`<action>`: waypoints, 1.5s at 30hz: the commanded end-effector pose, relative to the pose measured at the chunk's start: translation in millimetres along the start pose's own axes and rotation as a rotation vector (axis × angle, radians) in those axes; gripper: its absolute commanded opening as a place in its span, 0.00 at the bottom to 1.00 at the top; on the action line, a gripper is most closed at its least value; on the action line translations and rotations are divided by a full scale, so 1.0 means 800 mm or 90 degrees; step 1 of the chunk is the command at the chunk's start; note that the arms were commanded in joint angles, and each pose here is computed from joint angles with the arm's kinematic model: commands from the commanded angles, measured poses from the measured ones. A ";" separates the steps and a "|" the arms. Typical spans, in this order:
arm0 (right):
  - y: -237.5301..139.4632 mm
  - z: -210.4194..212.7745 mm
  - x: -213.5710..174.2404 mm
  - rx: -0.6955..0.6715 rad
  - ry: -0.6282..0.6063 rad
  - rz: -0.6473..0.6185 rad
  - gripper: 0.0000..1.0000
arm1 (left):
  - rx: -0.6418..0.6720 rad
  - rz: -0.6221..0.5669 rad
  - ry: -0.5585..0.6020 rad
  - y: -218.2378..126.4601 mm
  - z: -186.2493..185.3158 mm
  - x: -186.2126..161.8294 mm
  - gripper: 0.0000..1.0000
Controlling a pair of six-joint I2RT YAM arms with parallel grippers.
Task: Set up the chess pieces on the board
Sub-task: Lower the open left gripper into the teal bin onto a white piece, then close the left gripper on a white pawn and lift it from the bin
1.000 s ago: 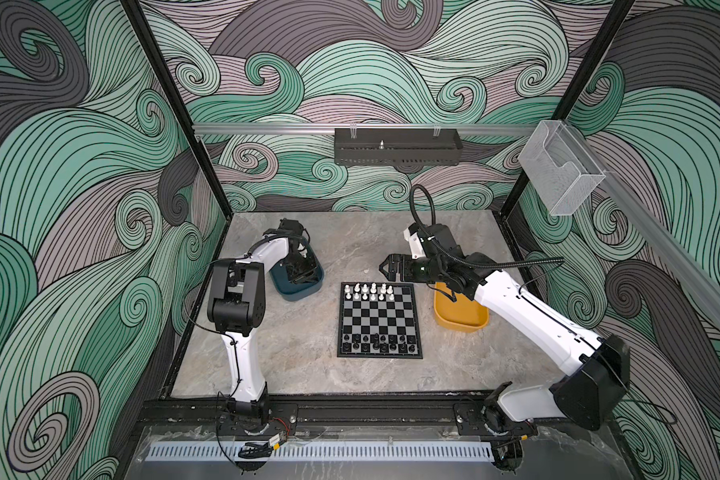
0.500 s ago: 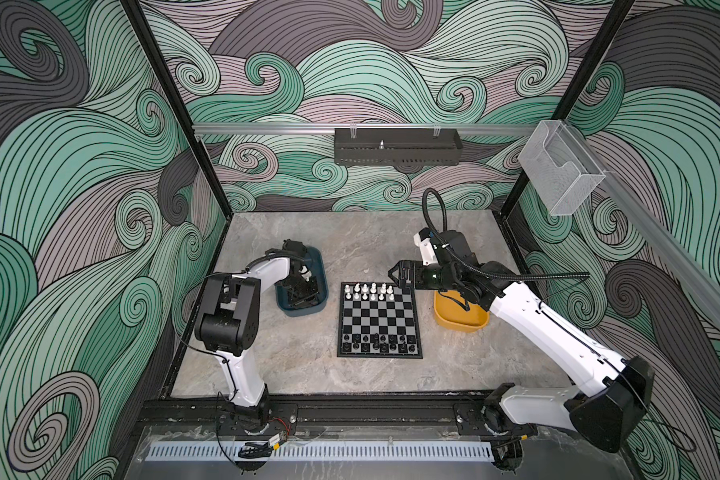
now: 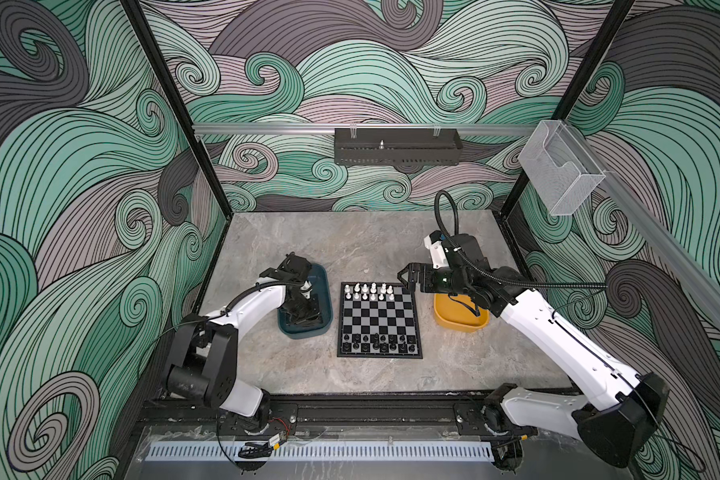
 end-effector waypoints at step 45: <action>-0.006 -0.018 -0.032 0.020 0.008 0.011 1.00 | 0.174 -0.143 -0.058 0.036 0.005 0.230 0.28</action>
Point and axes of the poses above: each gripper's point midway between its finger pads, its own y axis out along the fingers, its own z axis along the line the jaws close on, x = y × z, the point moved 4 cm from there along -y, back along the fingers, and after that the axes turned 14 degrees about -y, right-handed, at the moved point
